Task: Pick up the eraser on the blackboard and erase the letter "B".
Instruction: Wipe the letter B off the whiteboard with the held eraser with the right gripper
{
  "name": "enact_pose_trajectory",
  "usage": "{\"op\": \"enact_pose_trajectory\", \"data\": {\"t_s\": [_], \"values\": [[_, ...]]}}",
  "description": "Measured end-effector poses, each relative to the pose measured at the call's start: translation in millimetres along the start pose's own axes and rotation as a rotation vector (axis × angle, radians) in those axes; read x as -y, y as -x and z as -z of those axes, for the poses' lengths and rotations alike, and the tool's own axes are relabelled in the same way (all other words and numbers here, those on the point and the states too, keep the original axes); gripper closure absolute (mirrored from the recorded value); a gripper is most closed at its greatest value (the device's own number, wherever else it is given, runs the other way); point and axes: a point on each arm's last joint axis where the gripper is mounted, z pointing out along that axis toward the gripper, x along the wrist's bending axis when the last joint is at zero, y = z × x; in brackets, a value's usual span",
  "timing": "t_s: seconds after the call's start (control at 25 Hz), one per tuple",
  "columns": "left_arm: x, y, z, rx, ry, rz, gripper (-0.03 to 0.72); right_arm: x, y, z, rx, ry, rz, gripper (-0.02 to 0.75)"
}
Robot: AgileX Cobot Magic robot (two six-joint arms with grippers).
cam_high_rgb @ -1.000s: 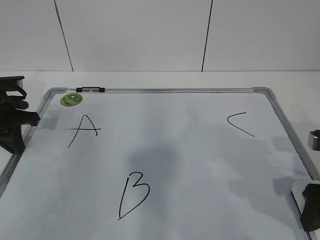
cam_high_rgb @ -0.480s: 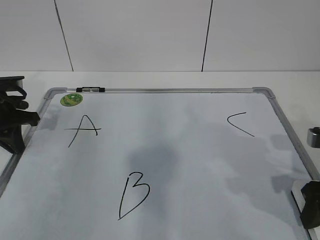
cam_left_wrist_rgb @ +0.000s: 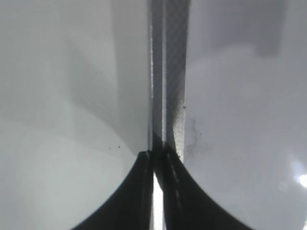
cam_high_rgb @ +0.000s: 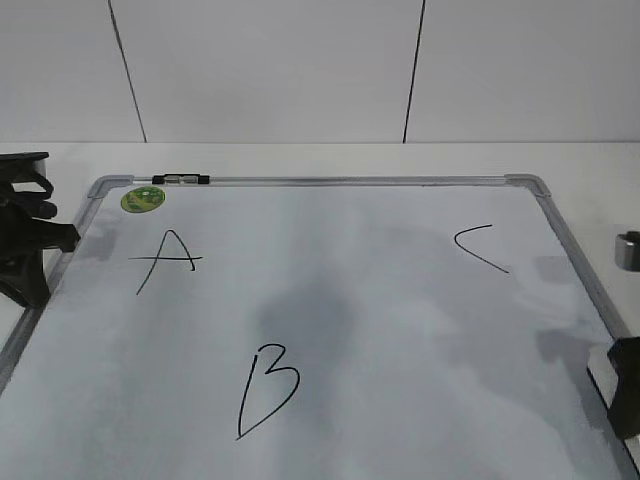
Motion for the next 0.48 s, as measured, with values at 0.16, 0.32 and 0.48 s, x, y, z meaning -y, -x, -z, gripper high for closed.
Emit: {"op": "enact_pose_trajectory", "data": {"t_s": [0.16,0.32,0.48], "values": [[0.0,0.0,0.0,0.0,0.0,0.0,0.669,-12.1,-2.8,19.1,-0.004,0.036,0.009,0.195],[0.0,0.0,0.0,0.0,0.0,0.0,0.669,-17.9,-4.5,27.9,-0.005,0.062,0.016,0.195],[0.2,0.0,0.0,0.0,-0.002,0.0,0.669,-18.3,-21.5,30.1,-0.003,0.067,0.066,0.195]]}}
